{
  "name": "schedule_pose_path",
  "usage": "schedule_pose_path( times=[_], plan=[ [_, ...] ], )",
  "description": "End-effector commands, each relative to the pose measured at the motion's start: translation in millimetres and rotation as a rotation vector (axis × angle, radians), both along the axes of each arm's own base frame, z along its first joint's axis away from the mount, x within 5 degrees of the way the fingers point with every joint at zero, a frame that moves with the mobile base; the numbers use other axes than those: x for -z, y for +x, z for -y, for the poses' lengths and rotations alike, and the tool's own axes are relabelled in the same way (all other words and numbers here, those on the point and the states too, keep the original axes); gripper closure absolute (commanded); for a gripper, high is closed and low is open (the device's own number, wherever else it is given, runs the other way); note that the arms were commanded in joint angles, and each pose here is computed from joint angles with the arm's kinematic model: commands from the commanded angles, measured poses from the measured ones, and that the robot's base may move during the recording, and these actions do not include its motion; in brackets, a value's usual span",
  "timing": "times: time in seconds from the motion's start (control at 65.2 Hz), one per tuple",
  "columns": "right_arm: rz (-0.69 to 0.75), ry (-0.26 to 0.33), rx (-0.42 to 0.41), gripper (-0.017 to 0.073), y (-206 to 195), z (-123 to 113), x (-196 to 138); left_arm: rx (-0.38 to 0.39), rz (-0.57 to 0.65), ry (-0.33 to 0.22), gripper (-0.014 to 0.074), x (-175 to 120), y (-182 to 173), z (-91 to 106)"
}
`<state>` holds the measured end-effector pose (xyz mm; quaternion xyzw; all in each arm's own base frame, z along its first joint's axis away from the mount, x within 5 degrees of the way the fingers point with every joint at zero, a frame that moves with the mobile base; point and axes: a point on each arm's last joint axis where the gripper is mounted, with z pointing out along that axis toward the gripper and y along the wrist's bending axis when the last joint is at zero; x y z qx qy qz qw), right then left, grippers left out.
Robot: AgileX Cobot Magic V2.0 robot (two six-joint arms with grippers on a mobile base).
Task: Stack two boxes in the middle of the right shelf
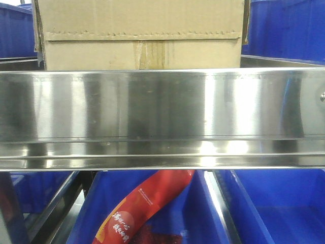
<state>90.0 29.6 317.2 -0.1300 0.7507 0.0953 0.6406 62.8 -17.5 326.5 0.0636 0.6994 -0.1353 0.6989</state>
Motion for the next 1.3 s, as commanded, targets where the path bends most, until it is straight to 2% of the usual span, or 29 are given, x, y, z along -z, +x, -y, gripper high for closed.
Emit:
schedule_pose_path(
  times=[0.0, 0.138, 0.23, 0.337, 0.475, 0.521, 0.567, 1.288],
  plan=[
    [0.035, -0.002, 0.008, 0.0721, -0.4, 1.0, -2.7, -0.037, 0.027, -0.03, 0.0705, 3.5, -5.3, -3.4],
    [0.037, -0.001, 0.008, 0.0721, -0.4, 1.0, -2.9, -0.162, 0.082, 0.127, 0.0705, 27.9, -12.4, -11.2],
    [0.037, -0.001, 0.008, 0.0721, -0.4, 1.0, -2.9, -0.217, 0.066, 0.09, 0.0705, 53.5, -14.1, -13.7],
    [0.037, -0.001, 0.008, 0.0721, -0.4, 1.0, -2.9, -0.262, 0.062, 0.092, 0.0705, 82.9, -13.5, -16.0],
    [0.039, 0.0, 0.008, 0.0721, -0.4, 1.0, -3.1, -0.272, 0.081, 0.088, 0.0705, 112.9, -6.7, -16.7],
    [0.039, 0.0, 0.008, 0.0721, -0.4, 1.0, -3.1, -0.278, 0.138, 0.079, 0.0705, 108.7, -7.1, -17.0],
    [0.041, 0.0, 0.008, 0.0721, -0.3, 1.0, -3.3, -0.274, 0.093, 0.086, 0.0705, 112.8, -6.7, -16.8],
    [0.045, 0.002, 0.009, 0.0721, -0.3, 1.1, -3.7, -0.275, 0.107, 0.084, 0.0705, 111.5, -6.8, -16.9]
  ],
)
